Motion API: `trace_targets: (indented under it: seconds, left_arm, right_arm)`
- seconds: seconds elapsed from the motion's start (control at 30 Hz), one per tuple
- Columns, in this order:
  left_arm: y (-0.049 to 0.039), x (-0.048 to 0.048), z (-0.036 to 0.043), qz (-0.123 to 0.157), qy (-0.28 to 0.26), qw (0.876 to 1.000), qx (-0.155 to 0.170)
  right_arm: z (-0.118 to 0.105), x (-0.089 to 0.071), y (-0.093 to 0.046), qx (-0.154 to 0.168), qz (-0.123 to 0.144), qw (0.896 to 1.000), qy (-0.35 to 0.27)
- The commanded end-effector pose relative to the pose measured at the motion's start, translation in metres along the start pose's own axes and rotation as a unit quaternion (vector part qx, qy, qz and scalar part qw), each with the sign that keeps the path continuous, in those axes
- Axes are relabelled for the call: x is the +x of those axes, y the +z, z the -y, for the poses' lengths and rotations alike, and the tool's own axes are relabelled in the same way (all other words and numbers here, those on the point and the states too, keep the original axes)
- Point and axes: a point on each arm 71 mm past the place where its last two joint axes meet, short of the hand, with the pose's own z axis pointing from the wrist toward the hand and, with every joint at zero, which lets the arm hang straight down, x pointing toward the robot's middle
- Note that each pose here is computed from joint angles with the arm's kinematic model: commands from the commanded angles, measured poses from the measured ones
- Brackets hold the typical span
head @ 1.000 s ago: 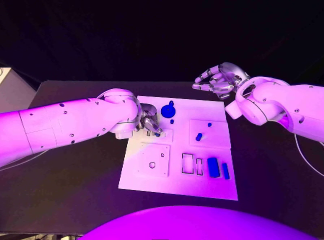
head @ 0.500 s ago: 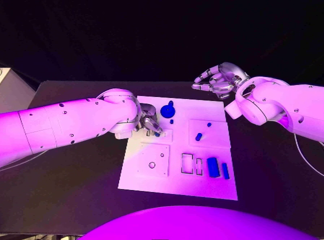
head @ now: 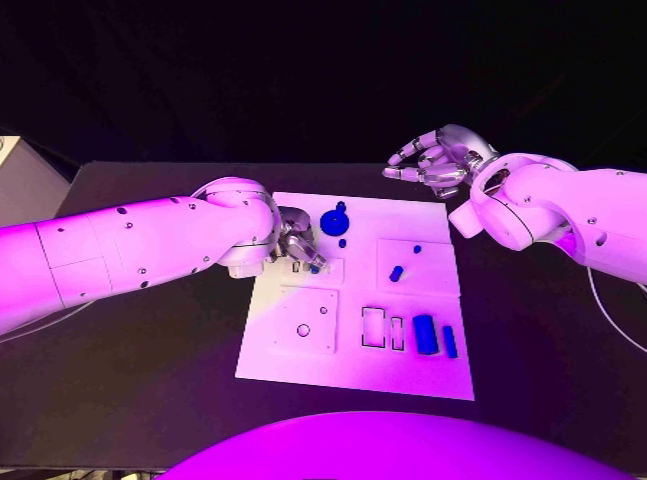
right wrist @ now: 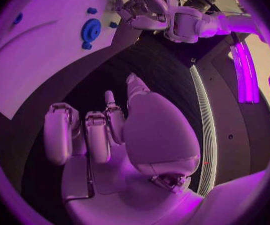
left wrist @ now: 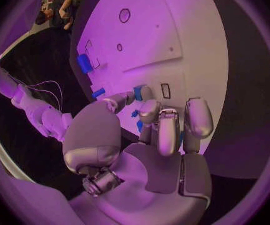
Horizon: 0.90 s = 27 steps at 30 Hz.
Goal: Assemble the parts on the task board
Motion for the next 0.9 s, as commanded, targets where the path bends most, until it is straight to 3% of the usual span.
trace_targets:
  seconds: [0.03,0.47,0.9]
  left_arm:
    - [0.0003,0.0005,0.0009,0.001,0.003,1.000,0.003]
    - [-0.0003,-0.0008,-0.0020,0.007,0.001,1.000,0.001]
    - [-0.0053,-0.0034,0.0004,0.015,-0.003,1.000,0.008]
  right_arm:
    - [-0.0006,0.0003,-0.0002,-0.006,-0.002,1.000,0.001]
    - [0.0004,0.0002,-0.0007,-0.004,-0.003,1.000,0.001]
    - [0.0011,0.0001,-0.0008,-0.003,-0.004,1.000,0.001]
